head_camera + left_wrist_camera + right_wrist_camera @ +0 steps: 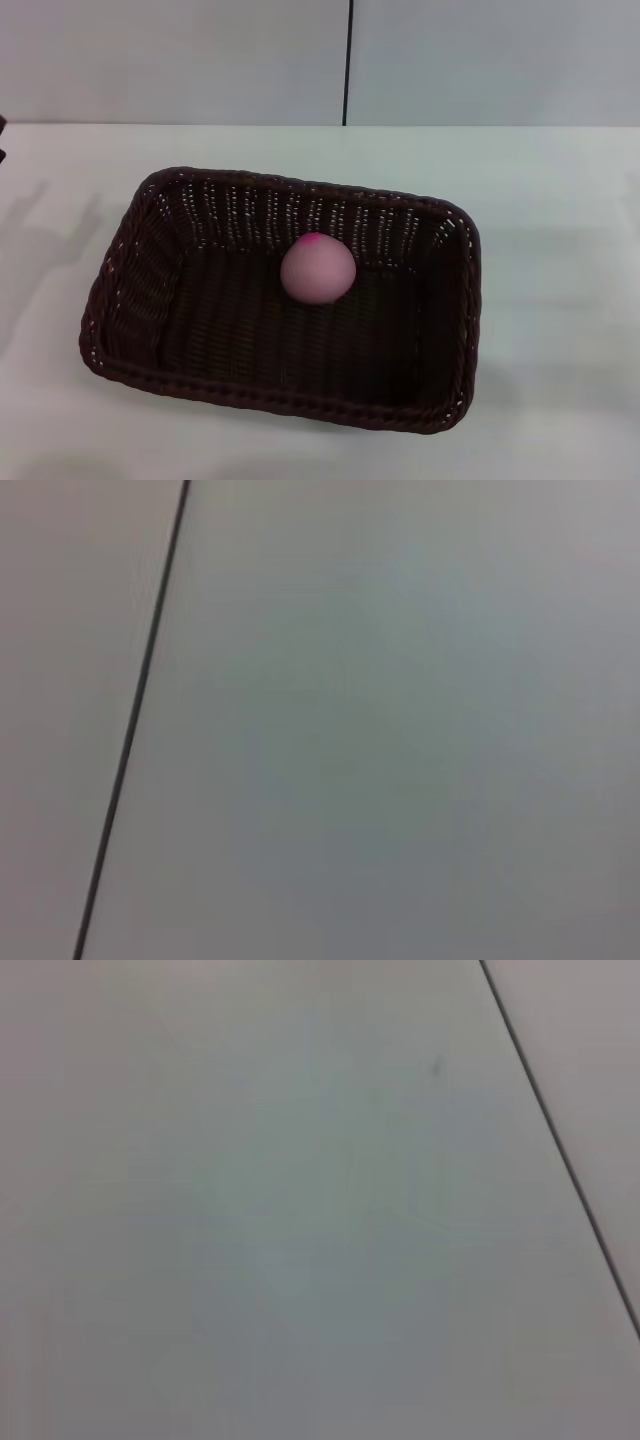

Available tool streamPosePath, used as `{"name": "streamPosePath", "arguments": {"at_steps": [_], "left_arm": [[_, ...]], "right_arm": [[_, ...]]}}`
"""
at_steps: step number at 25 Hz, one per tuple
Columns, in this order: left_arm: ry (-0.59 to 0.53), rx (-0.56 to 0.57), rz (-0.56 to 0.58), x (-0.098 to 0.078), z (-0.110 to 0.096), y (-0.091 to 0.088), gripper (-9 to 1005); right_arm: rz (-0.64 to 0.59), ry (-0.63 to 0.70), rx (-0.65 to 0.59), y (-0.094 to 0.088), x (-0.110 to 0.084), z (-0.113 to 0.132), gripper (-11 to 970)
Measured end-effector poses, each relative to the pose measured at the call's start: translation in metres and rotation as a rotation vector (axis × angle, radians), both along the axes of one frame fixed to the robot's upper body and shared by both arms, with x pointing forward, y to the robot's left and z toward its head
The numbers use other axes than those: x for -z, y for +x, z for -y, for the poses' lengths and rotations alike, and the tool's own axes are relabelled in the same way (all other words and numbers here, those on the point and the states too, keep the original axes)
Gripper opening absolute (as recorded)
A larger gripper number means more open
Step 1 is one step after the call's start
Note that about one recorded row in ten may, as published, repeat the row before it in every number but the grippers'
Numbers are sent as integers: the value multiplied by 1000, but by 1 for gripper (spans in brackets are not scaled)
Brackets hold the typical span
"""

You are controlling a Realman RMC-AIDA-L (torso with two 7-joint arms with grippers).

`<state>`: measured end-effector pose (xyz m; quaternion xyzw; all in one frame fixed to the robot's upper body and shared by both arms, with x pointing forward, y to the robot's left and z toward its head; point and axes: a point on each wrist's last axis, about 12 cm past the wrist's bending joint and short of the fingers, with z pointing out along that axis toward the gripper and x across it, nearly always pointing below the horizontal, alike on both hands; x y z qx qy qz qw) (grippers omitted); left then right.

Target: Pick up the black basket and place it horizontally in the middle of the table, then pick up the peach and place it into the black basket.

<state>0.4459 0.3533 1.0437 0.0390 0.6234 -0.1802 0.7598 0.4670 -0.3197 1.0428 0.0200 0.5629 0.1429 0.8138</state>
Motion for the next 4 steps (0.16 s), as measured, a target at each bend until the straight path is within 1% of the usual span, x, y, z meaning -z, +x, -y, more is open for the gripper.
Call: {"name": "streamPosePath", "arguments": {"at_steps": [4], "left_arm": [[-22, -22, -16, 5, -2, -2, 762]], "right_arm": [[6, -1, -6, 4, -2, -2, 654]]}}
